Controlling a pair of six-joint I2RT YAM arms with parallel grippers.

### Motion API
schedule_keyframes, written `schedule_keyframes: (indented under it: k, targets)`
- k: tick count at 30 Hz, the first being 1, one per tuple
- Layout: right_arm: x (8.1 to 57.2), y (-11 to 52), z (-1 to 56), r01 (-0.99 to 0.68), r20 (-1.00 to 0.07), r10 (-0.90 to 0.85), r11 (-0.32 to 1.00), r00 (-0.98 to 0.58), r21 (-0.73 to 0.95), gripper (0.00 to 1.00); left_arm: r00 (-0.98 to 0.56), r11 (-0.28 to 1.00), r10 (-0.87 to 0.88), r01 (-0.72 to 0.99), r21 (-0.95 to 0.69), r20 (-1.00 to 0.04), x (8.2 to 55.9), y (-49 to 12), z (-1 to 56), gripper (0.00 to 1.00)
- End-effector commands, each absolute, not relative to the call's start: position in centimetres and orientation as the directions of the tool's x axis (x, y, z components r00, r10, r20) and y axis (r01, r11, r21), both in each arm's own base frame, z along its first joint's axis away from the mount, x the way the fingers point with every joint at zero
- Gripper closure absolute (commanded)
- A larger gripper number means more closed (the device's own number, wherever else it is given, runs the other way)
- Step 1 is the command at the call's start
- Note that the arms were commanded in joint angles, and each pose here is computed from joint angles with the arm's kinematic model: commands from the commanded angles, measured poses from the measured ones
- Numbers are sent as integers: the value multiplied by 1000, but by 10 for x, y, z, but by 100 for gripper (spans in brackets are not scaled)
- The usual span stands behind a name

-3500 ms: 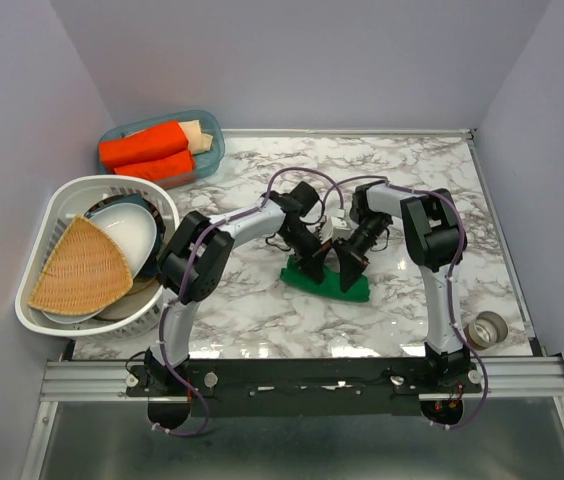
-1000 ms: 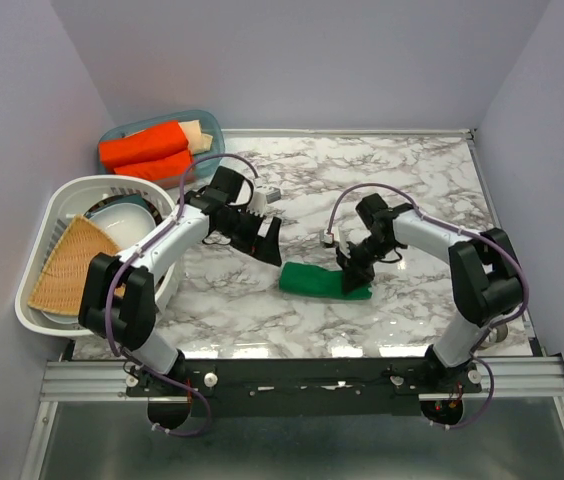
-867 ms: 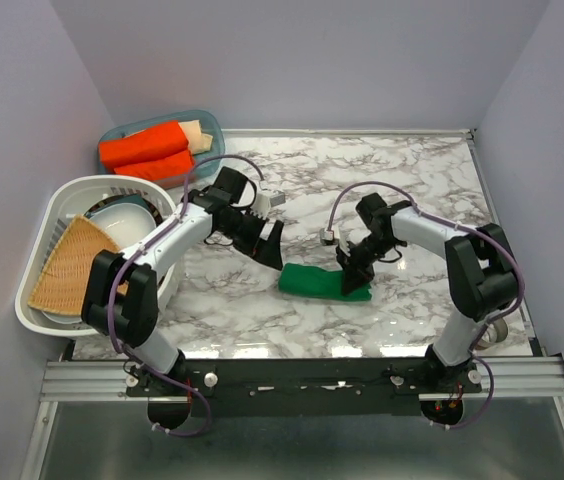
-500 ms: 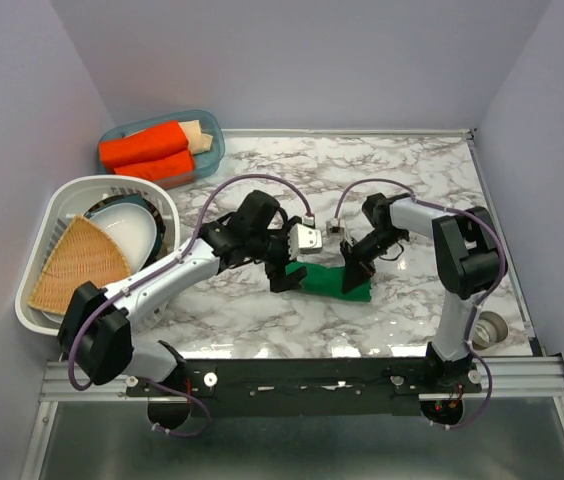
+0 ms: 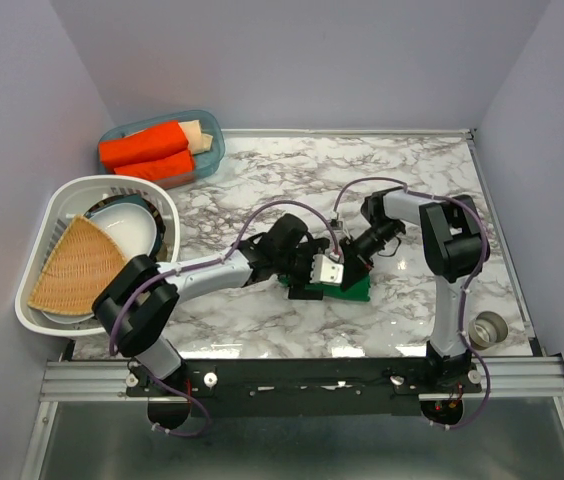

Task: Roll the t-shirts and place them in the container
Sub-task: Roll the T-shirt to the center of the board, then pick up the T-shirt from the center of the board.

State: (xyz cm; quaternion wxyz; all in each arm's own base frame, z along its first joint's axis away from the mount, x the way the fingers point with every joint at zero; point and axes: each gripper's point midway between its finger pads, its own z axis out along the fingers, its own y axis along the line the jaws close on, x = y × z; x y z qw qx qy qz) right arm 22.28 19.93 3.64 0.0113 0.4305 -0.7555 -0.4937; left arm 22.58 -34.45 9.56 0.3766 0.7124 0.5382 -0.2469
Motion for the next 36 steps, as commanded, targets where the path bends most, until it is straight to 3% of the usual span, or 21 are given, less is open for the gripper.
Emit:
schedule_keyframes:
  k: [1, 9, 19, 25, 32, 33, 36]
  targets:
    - [222, 193, 24, -590, -331, -684, 180, -650, 787, 99, 400, -172, 544, 914, 368, -738, 231, -367, 90, 2]
    - [224, 195, 24, -512, -266, -674, 194, -689, 837, 99, 504, -243, 575, 858, 453, -645, 226, -373, 62, 2]
    - [229, 196, 25, -439, -219, -665, 183, -715, 879, 99, 515, -231, 651, 834, 501, -558, 242, -376, 39, 6]
    - [229, 196, 25, -418, -204, -664, 179, -720, 891, 99, 505, -258, 693, 840, 478, -514, 243, -370, 26, 18]
    - [229, 196, 26, -406, -201, -660, 172, -724, 898, 98, 503, -310, 726, 849, 428, -470, 240, -362, 8, 41]
    - [229, 196, 27, -403, -200, -659, 171, -725, 899, 96, 505, -323, 722, 851, 415, -473, 237, -362, 6, 44]
    - [231, 193, 35, -430, -233, -650, 160, -723, 888, 74, 498, -360, 736, 862, 358, -459, 229, -356, -3, 58]
